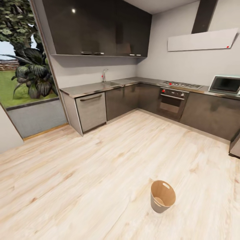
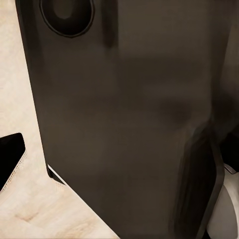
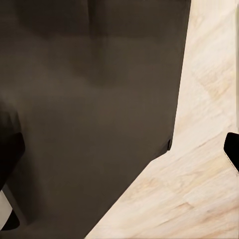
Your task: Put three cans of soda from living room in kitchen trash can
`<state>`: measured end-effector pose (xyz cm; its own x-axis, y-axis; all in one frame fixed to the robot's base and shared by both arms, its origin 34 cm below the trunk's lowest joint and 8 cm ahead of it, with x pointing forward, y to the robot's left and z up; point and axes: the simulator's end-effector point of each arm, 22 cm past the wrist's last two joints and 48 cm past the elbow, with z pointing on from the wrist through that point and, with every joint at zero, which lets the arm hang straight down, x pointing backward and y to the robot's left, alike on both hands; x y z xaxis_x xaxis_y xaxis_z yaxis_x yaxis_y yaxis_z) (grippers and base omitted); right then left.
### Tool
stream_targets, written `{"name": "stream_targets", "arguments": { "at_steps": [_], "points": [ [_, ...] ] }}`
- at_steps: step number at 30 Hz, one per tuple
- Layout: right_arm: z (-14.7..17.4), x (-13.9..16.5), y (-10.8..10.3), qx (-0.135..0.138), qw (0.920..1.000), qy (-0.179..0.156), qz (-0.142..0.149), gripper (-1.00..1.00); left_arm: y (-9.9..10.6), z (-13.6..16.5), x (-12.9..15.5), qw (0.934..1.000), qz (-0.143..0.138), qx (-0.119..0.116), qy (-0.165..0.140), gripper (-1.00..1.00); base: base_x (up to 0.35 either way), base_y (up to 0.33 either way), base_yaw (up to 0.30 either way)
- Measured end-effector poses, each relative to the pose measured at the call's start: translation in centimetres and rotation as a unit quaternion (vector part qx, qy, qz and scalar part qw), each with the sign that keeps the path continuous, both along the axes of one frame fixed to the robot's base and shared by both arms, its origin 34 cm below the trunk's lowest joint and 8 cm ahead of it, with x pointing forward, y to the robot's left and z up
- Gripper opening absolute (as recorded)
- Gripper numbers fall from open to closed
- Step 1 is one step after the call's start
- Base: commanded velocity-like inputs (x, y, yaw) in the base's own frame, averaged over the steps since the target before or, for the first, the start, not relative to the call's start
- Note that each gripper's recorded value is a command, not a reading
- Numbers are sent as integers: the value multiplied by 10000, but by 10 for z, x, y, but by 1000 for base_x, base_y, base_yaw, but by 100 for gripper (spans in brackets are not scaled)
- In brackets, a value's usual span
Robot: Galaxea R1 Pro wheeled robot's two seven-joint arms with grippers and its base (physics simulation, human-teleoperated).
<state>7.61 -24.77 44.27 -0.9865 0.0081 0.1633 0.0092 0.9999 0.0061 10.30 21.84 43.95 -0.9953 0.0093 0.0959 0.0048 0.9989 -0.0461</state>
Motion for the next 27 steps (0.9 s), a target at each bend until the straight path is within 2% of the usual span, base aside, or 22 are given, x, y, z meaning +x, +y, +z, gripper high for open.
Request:
{"name": "stream_targets", "arguments": {
  "at_steps": [12,18,27],
  "points": [
    [0,0,-1,-6,10000,-2,-3,100,0,0,0,10000,0,1,0,100,322,-2,-2],
    [0,0,-1,-7,10000,-4,0,100,0,0,0,10000,1,2,-1,100,95,-4,-67],
    [0,2,-1,-5,10000,-26,1,100,0,0,2,10000,0,0,-22,100,13,-1,-228]
  ]
}}
